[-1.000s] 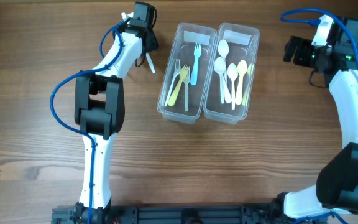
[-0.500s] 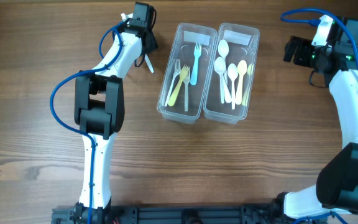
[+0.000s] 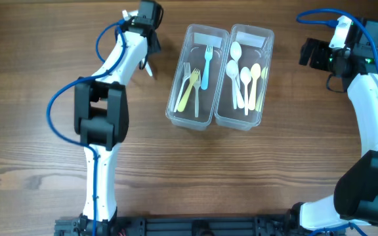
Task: Pack container
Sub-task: 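Carry white fork over the left tray and release it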
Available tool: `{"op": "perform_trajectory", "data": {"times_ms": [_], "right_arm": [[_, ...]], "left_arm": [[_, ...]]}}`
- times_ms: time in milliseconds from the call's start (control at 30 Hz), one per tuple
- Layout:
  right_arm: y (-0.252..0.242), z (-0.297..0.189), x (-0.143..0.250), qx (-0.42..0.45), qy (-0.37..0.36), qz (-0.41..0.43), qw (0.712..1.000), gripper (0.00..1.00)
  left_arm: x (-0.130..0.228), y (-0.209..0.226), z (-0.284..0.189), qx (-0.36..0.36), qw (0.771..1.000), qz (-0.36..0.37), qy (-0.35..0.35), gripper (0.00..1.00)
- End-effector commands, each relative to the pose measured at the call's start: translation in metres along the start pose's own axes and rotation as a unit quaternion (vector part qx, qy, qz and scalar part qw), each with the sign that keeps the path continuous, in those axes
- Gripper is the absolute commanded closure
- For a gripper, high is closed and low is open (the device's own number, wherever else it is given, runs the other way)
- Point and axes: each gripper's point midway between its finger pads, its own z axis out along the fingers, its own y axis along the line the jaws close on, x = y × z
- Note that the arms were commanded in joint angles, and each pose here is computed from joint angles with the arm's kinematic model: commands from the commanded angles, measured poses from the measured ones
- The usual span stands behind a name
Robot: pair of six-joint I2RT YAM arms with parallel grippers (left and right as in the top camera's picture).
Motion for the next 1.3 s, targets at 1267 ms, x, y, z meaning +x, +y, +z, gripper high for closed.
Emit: {"op": "perform_trajectory", "data": {"times_ms": [1267], "right_arm": [[0.002, -0.007, -0.009, 0.002, -0.014, -0.008, 1.000, 0.00]], "left_arm": [[0.105, -0.112, -0.189, 0.259, 0.926, 0.263, 0.075, 0.94]]}}
